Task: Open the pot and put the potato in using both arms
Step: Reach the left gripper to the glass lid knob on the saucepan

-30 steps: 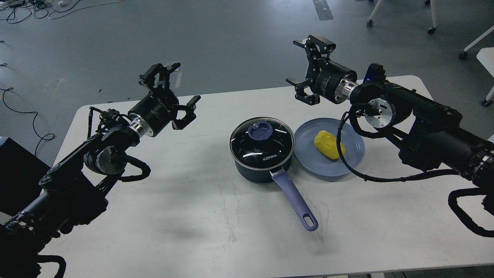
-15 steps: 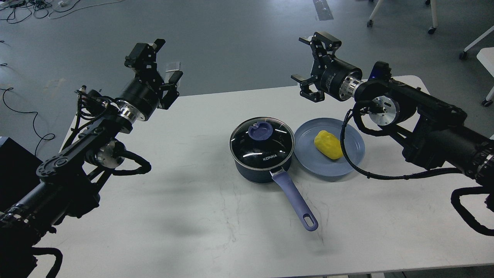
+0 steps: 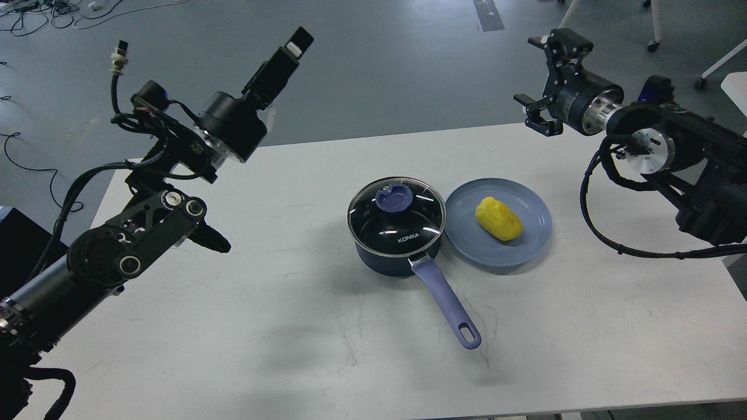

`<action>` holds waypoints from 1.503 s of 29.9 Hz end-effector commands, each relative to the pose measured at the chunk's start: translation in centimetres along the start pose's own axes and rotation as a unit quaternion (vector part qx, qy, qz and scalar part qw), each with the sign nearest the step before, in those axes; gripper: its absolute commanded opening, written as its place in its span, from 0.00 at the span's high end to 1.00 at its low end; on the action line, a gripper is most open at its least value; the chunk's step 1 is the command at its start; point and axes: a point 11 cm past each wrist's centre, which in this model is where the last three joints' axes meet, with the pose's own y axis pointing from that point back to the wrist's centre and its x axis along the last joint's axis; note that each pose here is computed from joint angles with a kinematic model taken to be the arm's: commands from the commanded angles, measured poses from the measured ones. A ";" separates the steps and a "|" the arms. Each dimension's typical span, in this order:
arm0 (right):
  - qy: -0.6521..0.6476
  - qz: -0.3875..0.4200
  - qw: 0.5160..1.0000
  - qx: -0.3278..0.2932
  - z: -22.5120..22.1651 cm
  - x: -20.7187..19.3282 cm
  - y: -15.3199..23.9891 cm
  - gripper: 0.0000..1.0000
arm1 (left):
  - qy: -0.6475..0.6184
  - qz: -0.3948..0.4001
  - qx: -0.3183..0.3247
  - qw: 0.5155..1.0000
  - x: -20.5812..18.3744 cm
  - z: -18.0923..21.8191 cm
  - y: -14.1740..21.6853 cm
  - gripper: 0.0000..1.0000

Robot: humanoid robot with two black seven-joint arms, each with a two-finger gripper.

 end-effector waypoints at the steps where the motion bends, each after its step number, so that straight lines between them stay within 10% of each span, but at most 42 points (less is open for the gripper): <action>1: -0.001 0.012 1.000 -0.003 0.3 1.3 0.9 0.00 | -0.168 -0.089 -0.068 0.979 -6.5 1.1 0.9 0.00; 45: -0.010 0.036 0.999 -0.008 1.3 2.7 1.7 0.00 | -0.284 -0.219 -0.067 0.931 -14.7 -2.7 1.0 0.01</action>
